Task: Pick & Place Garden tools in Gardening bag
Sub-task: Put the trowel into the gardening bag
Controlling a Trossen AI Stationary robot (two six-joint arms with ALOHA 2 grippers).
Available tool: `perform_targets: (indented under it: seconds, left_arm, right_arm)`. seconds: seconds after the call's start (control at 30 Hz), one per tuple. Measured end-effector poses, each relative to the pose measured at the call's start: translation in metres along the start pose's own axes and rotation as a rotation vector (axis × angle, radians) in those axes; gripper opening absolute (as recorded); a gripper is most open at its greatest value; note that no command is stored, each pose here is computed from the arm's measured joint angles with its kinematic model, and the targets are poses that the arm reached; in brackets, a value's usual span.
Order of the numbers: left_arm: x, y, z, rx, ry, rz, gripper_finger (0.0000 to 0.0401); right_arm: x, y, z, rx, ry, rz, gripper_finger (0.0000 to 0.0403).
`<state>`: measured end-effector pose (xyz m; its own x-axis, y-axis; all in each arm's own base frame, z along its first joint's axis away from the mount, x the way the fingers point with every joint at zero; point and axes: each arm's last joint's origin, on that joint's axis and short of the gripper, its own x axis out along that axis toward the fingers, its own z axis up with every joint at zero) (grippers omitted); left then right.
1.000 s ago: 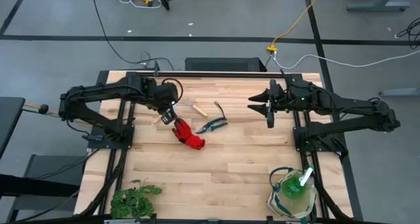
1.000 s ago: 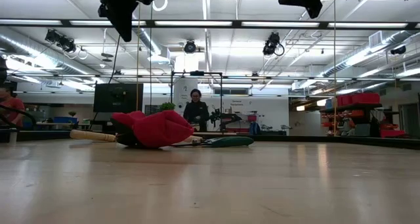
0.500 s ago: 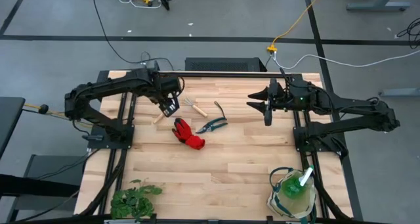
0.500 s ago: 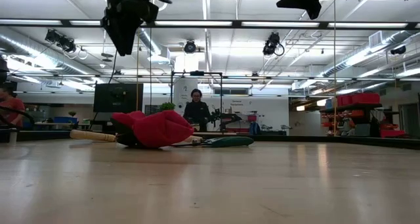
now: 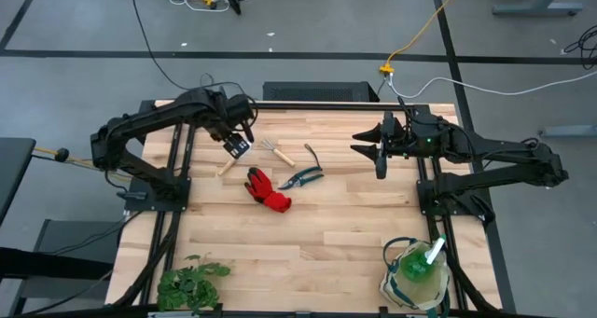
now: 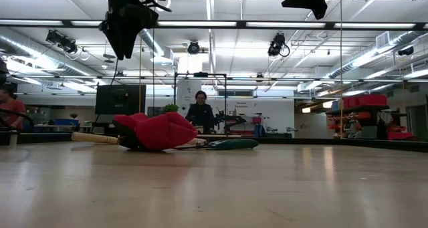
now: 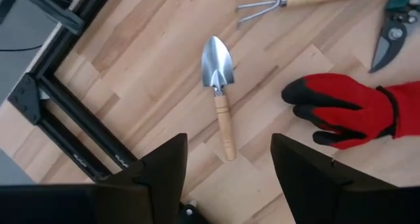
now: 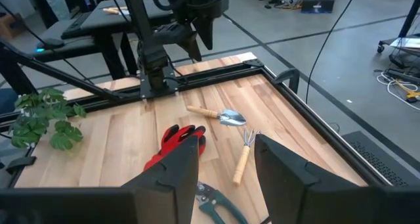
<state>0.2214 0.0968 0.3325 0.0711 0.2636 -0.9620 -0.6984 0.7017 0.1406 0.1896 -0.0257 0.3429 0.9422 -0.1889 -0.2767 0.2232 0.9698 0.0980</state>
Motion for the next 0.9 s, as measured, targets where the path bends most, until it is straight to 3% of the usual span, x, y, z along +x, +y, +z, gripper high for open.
perform_targets:
  seconds: [0.17, 0.6, 0.9]
  left_arm:
    - [0.011, 0.004, 0.000, -0.009, 0.021, -0.012, 0.0227]
    - [0.095, 0.005, -0.044, -0.044, 0.180, -0.103, 0.0227]
    - [0.113, 0.005, -0.055, -0.038, 0.211, -0.097, 0.0227]
  right_arm:
    - [0.000, 0.000, 0.000, 0.000, -0.001, 0.000, 0.0149]
    - [0.000, 0.000, 0.000, -0.003, -0.001, 0.000, 0.0149]
    - [0.000, 0.000, 0.000, -0.003, 0.000, 0.000, 0.0149]
